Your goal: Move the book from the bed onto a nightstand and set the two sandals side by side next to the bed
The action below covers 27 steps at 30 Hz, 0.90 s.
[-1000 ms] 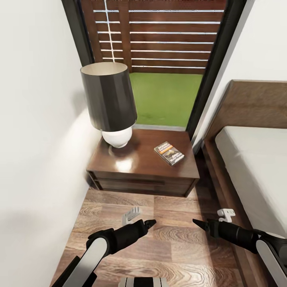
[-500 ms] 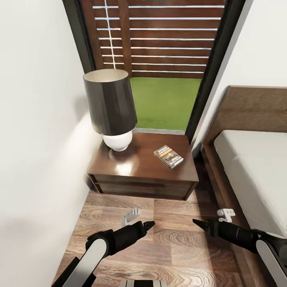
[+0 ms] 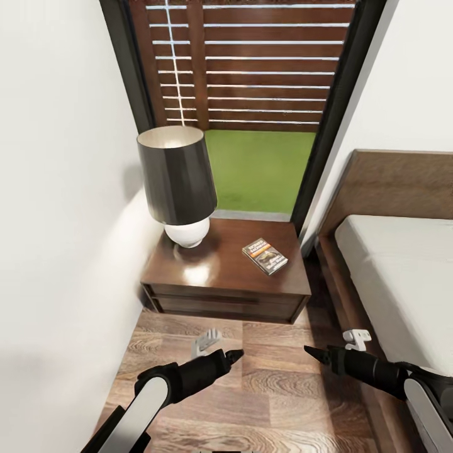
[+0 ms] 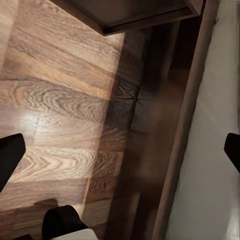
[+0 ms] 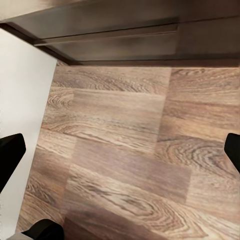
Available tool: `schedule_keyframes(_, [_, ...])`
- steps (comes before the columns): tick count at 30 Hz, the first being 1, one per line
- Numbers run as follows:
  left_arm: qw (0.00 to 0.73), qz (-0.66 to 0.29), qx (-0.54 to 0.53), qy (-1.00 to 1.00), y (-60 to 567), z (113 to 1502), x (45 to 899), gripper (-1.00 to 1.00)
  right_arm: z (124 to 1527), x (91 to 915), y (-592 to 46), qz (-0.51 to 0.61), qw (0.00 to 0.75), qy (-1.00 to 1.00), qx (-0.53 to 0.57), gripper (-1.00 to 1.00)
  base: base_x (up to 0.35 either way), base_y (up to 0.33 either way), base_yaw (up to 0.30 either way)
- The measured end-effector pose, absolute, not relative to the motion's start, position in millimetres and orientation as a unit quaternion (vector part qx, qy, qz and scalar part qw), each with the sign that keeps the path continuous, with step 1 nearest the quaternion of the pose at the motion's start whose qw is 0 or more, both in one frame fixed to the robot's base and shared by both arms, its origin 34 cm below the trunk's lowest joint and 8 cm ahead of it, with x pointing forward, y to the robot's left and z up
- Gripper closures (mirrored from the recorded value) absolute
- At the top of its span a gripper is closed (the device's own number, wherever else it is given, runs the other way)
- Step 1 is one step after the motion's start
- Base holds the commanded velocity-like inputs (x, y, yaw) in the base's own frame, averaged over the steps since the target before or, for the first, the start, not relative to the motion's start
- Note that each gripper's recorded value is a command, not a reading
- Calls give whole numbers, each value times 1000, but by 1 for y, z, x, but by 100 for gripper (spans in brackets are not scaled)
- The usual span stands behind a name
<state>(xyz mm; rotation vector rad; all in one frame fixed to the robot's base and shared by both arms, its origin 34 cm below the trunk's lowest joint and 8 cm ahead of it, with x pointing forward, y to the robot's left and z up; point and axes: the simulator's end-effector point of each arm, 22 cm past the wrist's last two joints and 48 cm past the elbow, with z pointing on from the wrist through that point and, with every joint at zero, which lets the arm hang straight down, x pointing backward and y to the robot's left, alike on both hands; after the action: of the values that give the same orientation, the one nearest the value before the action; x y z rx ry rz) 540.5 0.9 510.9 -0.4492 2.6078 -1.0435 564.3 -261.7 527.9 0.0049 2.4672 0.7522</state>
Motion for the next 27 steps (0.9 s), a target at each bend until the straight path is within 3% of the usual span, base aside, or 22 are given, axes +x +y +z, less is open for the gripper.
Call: schedule_keyframes(27, [169, -361, -148, 905, 3, 584, 556, -100, 604, 579, -262, 280, 297, 913, -4, -100, 0, 0, 0])
